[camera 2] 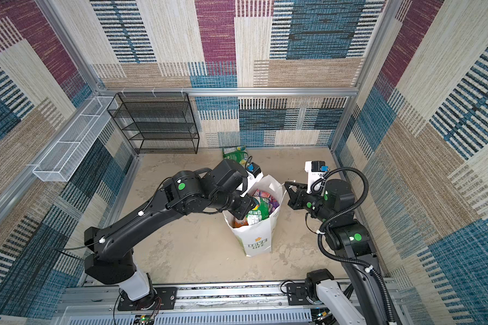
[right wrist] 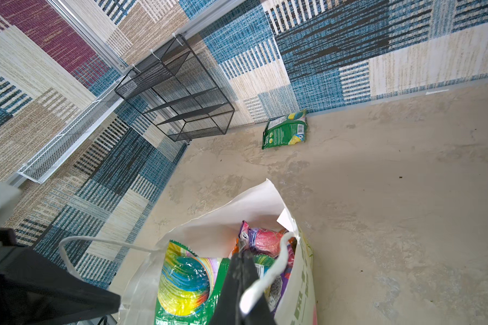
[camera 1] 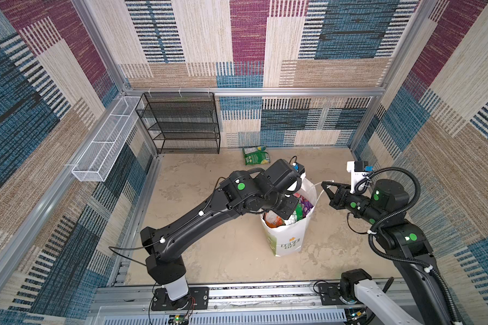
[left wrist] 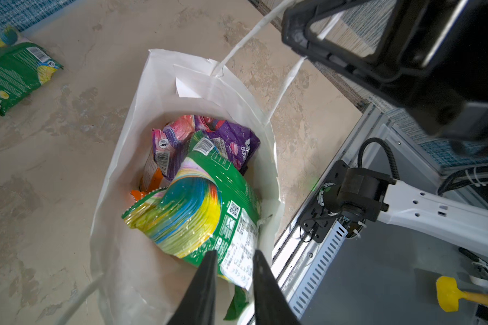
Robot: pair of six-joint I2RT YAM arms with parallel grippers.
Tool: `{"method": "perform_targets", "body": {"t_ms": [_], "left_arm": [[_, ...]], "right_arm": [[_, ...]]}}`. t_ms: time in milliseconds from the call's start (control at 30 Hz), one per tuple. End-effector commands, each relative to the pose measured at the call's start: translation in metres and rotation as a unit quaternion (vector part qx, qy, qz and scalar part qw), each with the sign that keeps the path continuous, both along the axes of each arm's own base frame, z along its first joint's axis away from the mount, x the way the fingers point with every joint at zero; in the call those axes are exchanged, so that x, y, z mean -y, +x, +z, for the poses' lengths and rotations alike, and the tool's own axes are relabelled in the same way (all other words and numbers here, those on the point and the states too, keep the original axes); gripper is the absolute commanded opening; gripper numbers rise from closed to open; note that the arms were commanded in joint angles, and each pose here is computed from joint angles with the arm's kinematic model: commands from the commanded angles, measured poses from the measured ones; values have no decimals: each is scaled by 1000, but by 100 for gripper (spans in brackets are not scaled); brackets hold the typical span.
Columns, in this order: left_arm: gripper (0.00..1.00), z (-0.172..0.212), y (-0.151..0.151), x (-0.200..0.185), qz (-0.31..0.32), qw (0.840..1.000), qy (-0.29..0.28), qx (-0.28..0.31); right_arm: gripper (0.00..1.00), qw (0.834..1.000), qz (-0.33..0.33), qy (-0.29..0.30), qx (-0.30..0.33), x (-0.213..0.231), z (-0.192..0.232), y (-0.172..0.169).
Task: Place the snacks into the paper bag
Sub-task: 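Lower the green packet into the bag and open the left gripper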
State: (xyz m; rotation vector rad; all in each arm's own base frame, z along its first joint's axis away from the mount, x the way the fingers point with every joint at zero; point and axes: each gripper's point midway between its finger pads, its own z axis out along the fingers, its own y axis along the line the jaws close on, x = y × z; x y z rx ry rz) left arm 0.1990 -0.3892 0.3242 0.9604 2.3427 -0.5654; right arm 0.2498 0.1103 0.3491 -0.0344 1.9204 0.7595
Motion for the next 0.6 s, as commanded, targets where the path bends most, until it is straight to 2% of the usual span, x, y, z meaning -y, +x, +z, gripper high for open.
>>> {"method": "perform_targets", "body": {"t_ms": [0,167,567], "left_arm": [[20,-11,7,8,12,1000,7,-4],[13,-43,17,9,29,998,54,-6],[13,-139,38,12,47,985,150,-68]], "right_arm": [[1,999,3,9,30,-1,17,-1],[2,999,1,9,32,0,18,-3],[1,999,6,11,35,-1,21,-7]]}}
